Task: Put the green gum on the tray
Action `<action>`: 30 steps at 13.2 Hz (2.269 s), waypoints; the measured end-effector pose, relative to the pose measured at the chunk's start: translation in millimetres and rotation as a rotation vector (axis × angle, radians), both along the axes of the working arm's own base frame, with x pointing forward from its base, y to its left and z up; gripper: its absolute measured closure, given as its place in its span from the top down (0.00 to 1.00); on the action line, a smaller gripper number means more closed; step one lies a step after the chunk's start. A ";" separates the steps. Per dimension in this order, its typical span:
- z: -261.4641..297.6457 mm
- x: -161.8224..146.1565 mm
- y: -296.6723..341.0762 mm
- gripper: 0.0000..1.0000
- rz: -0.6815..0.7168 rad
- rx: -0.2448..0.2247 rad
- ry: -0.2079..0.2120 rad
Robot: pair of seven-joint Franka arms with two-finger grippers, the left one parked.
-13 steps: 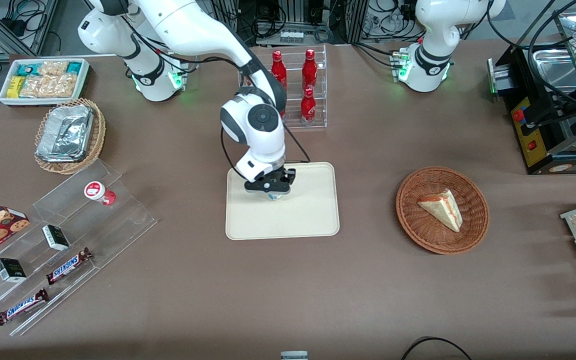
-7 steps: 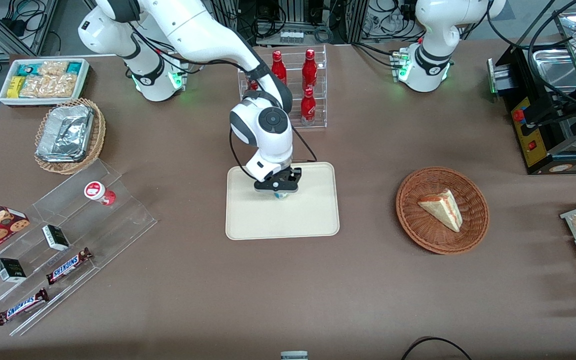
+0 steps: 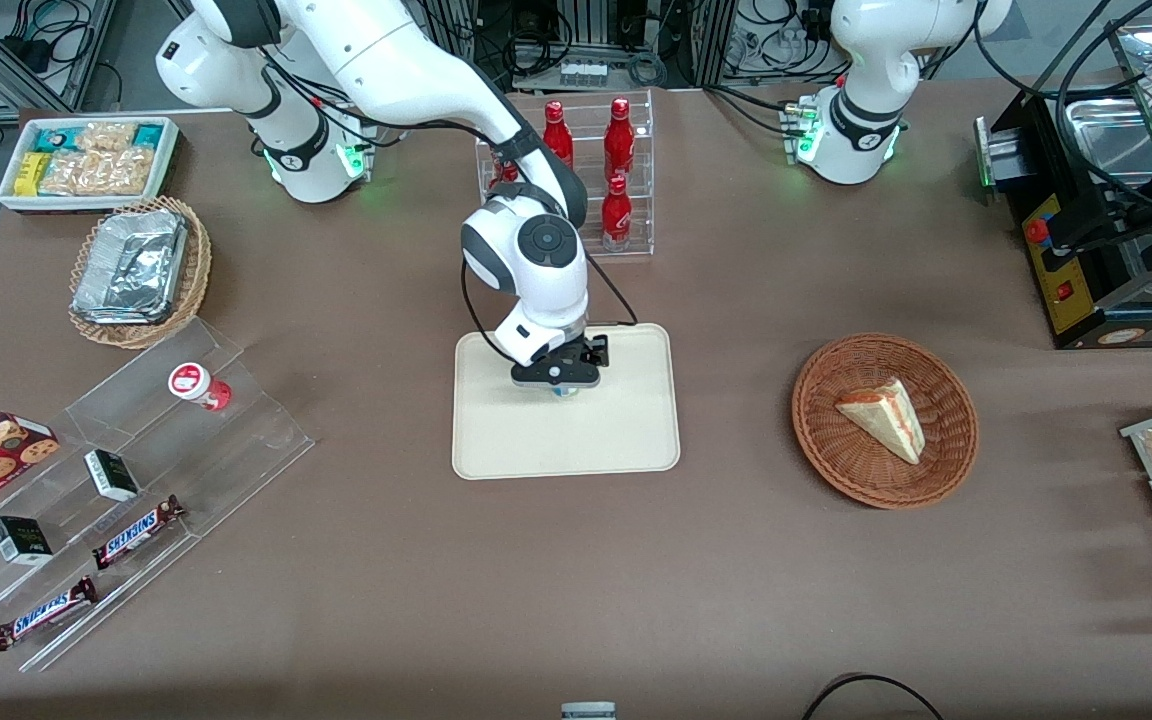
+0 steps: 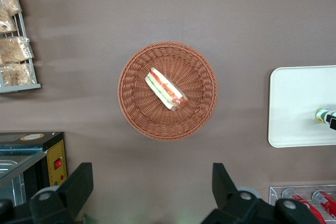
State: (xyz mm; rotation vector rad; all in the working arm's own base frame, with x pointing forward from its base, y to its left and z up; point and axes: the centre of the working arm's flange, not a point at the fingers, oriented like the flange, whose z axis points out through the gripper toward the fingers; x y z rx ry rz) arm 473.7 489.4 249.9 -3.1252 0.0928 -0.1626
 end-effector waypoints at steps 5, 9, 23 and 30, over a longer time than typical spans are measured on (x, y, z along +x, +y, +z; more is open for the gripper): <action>82.0 22.8 -39.5 1.00 0.025 -0.006 0.044; 177.7 40.6 -131.9 1.00 0.018 -0.011 0.131; 321.9 58.8 -466.4 1.00 -0.019 0.071 0.226; 331.4 59.6 -488.1 1.00 -0.048 0.000 0.214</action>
